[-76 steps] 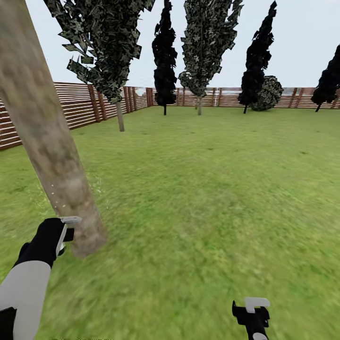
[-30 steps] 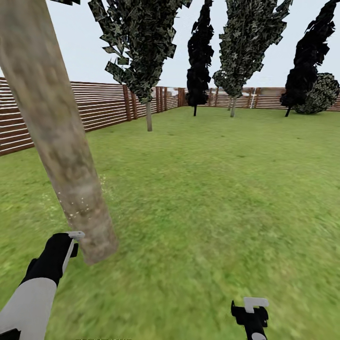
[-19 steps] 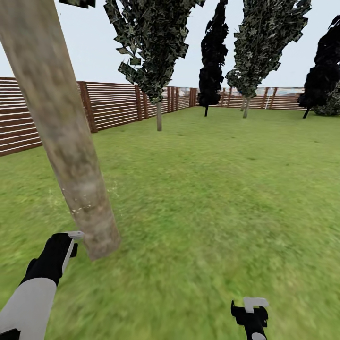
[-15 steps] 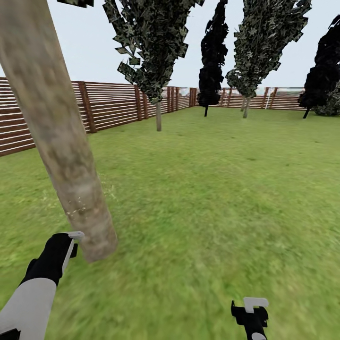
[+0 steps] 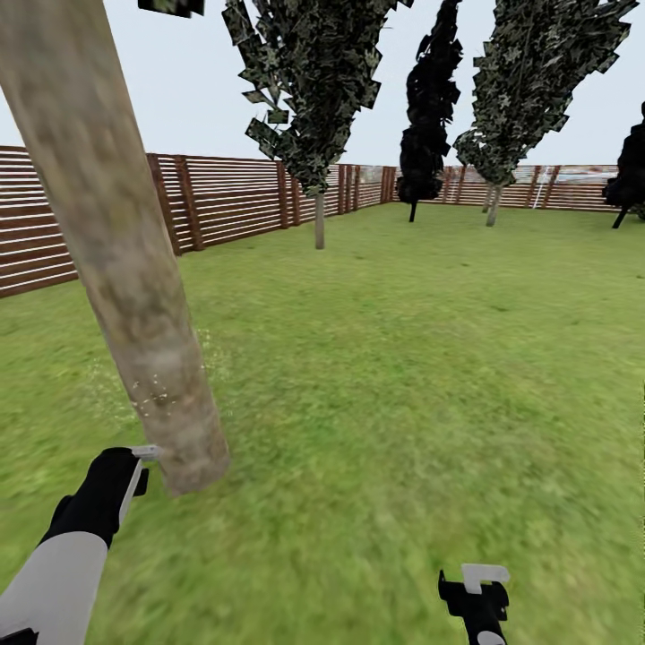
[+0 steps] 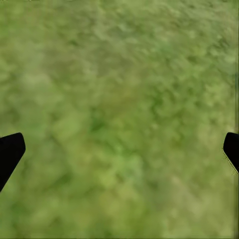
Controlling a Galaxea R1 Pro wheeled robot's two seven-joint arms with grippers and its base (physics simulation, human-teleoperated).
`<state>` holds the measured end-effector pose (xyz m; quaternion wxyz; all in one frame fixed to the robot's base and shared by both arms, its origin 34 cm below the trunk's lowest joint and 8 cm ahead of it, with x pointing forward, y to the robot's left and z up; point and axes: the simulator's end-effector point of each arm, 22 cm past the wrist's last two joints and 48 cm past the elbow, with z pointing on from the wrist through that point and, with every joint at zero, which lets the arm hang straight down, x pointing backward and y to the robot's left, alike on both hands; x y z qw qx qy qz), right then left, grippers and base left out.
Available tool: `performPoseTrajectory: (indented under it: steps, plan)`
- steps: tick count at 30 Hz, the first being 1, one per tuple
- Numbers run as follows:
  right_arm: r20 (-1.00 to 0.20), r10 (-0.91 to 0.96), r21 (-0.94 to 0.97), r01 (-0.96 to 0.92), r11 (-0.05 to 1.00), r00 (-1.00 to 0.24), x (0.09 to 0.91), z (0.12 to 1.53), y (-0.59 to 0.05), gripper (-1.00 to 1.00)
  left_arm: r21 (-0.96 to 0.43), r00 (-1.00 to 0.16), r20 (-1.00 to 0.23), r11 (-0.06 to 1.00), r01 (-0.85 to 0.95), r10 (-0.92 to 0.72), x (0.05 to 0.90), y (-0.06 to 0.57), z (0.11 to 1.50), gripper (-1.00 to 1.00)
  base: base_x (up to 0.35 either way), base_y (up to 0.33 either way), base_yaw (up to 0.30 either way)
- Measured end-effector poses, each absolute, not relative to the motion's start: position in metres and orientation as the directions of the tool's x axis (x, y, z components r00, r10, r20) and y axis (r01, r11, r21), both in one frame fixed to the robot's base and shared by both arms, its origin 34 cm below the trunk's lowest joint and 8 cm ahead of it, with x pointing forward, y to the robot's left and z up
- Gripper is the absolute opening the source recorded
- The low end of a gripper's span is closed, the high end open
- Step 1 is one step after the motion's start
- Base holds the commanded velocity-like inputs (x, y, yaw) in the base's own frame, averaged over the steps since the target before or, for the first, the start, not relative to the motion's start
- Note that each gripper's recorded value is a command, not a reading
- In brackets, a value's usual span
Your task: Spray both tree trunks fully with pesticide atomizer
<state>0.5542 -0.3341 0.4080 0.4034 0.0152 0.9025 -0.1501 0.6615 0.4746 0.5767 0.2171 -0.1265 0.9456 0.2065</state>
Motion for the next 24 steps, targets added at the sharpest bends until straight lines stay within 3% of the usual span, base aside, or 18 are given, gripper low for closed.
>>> performPoseTrajectory:
  steps: [16,24]
  plan:
    - [-0.733,-0.094,-0.258,0.148,0.955,-0.674,0.5543,0.4081,-0.3340,1.00,0.343,-0.874,-0.463,0.879,-0.330,-0.148,0.6609,0.4769,0.5775,-1.00,0.151,-0.245,0.005]
    - [-0.733,-0.093,-0.258,0.148,0.955,-0.674,0.5544,0.4080,-0.3339,1.00,0.345,-0.874,-0.463,0.879,-0.331,-0.147,0.6610,0.4775,0.5780,-1.00,0.007,-0.269,0.236]
